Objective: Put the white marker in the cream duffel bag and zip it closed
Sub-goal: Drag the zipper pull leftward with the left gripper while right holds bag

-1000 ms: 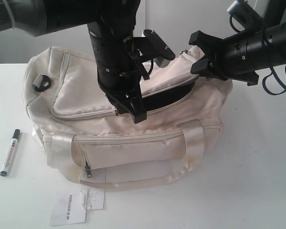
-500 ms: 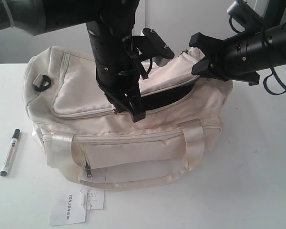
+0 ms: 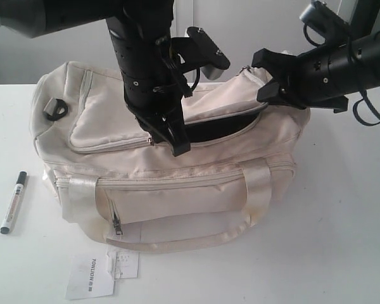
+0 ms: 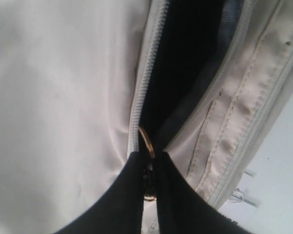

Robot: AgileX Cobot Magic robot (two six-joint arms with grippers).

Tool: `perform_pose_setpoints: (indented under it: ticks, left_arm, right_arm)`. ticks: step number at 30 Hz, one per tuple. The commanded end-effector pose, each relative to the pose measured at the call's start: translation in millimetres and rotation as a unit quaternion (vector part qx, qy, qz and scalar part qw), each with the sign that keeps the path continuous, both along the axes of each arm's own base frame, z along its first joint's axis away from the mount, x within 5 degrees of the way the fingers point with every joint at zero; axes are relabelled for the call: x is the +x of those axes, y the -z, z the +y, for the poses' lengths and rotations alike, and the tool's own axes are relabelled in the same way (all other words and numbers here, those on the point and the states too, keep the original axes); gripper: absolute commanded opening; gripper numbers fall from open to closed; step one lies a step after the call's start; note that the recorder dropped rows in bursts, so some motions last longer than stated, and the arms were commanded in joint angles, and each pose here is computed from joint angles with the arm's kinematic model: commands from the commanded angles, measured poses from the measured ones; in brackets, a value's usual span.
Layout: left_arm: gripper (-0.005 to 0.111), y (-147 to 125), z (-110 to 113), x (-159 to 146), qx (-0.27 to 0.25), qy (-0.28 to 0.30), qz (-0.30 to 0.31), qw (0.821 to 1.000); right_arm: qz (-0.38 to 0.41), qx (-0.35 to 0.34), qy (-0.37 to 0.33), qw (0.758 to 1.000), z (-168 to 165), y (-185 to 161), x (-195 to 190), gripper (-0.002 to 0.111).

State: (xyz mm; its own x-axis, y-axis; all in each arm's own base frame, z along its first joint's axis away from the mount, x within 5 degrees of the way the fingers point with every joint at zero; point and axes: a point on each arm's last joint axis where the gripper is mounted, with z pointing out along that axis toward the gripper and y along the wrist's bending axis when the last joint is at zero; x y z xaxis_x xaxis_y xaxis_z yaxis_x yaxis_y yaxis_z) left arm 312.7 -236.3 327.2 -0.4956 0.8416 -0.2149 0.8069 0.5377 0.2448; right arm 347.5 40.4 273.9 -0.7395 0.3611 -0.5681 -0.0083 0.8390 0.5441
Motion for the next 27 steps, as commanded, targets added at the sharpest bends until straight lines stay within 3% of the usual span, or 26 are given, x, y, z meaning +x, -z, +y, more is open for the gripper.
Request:
perform_pose_setpoints:
  ticks: [1, 8, 14, 17, 23, 27]
  left_arm:
    - [0.0, -9, 11, -10, 0.023, -0.011, 0.023, 0.999]
    - [0.0, -29, 19, -18, 0.011, -0.011, -0.001, 1.0]
    - [0.0, -30, 19, -19, 0.007, -0.01, 0.0, 1.0]
    - [0.0, -30, 19, -19, 0.007, -0.01, 0.0, 1.0]
    - [0.0, -30, 19, -19, 0.007, -0.009, 0.0, 1.0]
    - [0.0, -30, 19, -19, 0.007, -0.009, 0.0, 1.0]
  right_arm:
    - [-0.031, -0.023, 0.011, 0.999, -5, -8, 1, 0.0]
    - [-0.03, -0.034, 0.004, 0.999, -5, -8, -1, 0.0]
    - [-0.027, -0.042, -0.023, 0.998, -3, -8, -3, 0.002]
    - [-0.032, -0.051, -0.043, 0.997, -1, -12, -7, 0.013]
    - [-0.046, -0.06, -0.087, 0.993, 3, -34, -14, 0.051]
    - [-0.079, -0.097, -0.102, 0.987, 1, -58, -26, 0.055]
